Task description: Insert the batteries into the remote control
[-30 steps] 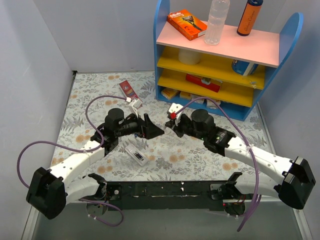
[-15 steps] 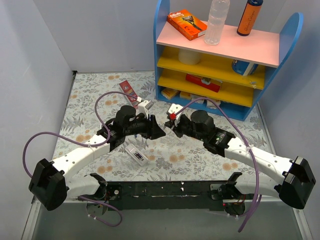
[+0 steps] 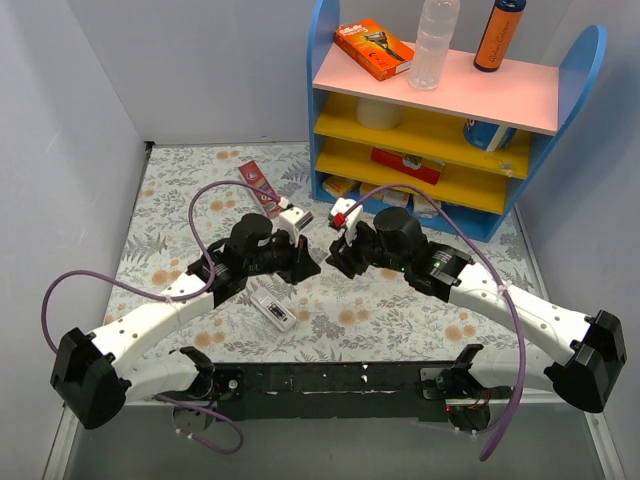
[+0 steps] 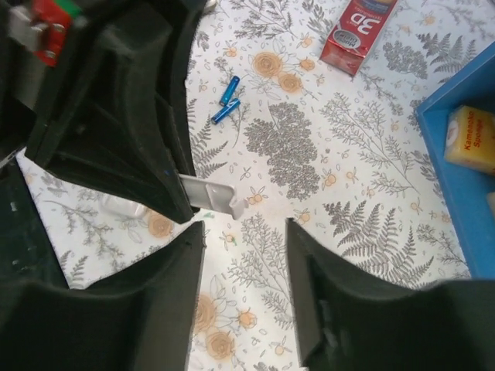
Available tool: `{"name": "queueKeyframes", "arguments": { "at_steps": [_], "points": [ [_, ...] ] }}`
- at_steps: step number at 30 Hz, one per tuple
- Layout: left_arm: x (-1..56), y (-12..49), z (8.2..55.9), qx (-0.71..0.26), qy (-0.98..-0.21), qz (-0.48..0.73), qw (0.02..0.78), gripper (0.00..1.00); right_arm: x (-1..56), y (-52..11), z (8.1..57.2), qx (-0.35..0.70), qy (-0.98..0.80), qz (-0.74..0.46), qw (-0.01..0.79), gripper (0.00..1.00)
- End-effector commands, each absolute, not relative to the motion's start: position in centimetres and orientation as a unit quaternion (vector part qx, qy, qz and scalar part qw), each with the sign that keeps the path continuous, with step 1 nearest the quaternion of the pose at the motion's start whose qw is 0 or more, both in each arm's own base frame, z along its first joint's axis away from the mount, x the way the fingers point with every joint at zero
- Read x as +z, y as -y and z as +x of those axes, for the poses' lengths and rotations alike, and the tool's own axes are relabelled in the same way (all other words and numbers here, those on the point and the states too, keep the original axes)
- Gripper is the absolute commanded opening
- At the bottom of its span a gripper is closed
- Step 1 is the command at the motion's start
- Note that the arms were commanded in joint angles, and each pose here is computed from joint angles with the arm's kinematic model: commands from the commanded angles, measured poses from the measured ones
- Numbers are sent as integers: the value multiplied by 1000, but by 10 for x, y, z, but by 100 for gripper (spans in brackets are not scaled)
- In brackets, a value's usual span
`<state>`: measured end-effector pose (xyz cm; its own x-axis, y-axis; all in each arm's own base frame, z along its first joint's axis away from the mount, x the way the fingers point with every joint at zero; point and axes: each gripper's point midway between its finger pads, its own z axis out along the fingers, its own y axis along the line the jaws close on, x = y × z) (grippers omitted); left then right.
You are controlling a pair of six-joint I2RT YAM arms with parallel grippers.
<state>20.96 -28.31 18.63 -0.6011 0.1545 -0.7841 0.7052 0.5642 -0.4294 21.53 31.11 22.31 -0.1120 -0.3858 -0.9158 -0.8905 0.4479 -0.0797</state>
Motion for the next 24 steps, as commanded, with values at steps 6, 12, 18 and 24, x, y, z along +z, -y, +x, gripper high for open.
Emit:
{"name": "queueKeyframes", "arguments": {
  "at_steps": [6, 12, 18, 24],
  "points": [
    [233, 260, 199, -337, -713, 384, 480, 0, 279, -293, 200, 377, -753, -341, 417, 85],
    [235, 254, 195, -316, -683, 413, 513, 0, 302, -300, 190, 471, -740, -315, 363, 83],
    [238, 257, 190, -306, -664, 440, 522, 0, 300, -318, 179, 521, -732, -328, 293, 80],
    [237, 258, 190, -290, -658, 450, 530, 0, 296, -329, 173, 553, -723, -328, 252, 79]
  ]
}}
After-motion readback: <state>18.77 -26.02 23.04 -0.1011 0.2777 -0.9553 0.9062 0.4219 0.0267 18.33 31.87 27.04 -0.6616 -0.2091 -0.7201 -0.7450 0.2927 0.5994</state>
